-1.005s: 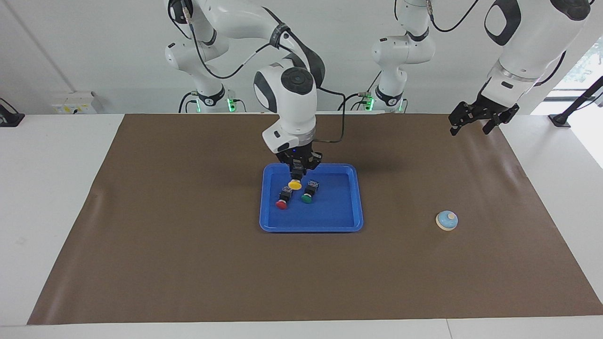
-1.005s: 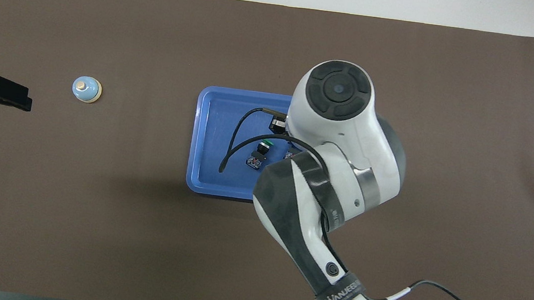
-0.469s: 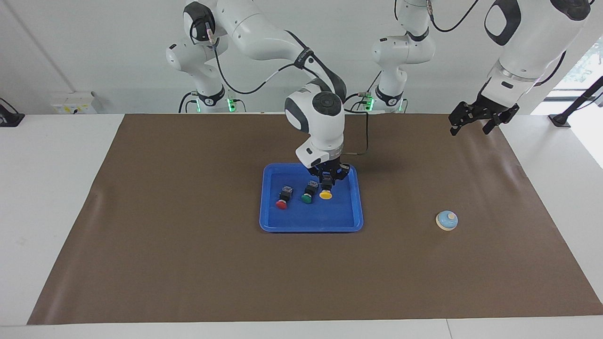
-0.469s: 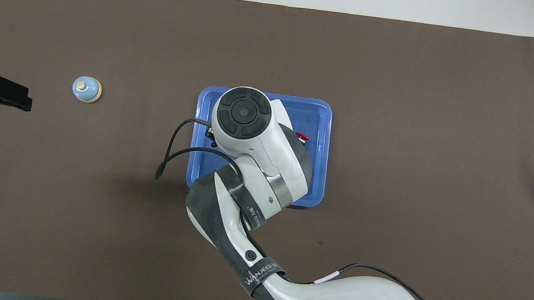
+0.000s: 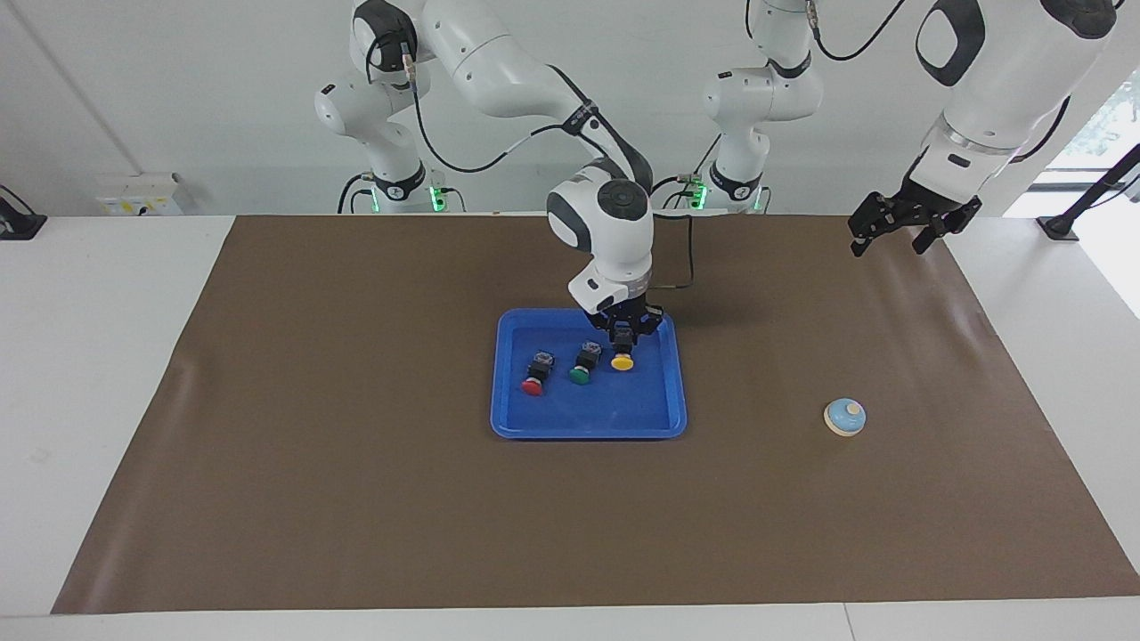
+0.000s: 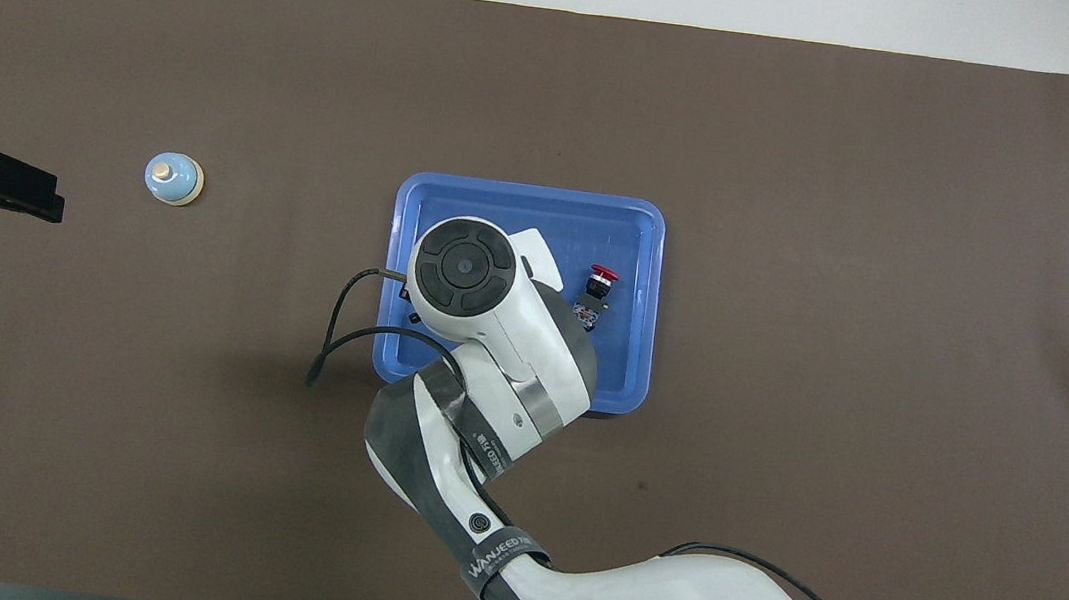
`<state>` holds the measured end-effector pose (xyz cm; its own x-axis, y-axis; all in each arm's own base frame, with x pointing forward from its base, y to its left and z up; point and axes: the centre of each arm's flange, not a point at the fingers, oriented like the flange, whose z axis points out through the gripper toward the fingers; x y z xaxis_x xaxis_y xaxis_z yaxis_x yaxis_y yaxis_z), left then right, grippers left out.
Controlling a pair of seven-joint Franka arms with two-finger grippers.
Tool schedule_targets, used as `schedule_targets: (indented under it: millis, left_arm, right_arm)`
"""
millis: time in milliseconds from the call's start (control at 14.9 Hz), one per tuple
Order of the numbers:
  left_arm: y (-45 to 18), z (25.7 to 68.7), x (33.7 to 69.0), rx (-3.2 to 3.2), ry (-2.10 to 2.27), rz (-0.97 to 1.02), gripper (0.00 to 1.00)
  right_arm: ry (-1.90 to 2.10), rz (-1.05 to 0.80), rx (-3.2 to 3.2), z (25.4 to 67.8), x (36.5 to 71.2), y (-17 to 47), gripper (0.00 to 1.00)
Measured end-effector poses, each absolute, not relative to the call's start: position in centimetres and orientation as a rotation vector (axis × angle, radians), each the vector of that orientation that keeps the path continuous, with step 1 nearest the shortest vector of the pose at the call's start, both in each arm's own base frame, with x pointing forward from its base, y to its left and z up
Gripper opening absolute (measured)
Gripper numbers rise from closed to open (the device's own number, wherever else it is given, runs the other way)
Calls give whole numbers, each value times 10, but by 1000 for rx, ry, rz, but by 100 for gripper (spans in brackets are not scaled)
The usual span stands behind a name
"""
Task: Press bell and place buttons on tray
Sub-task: 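Lower the yellow button beside the green one and release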
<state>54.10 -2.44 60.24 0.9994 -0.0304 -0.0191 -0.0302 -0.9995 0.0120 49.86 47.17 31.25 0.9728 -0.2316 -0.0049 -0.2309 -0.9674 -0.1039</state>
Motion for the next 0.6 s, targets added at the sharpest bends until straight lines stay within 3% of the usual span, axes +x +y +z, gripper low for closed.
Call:
schedule_targets:
  millis: [335, 402, 603]
  left_arm:
    - [-24, 602, 541, 3129, -47, -30, 100]
    - [-24, 602, 541, 3129, -47, -30, 100]
    - [-24, 602, 541, 3129, -47, -30, 100]
  right_arm:
    - [330, -68, -2979, 309, 487, 477, 41]
    - [327, -67, -2979, 308, 486, 479, 47]
    - [356, -63, -2974, 310, 481, 484, 78]
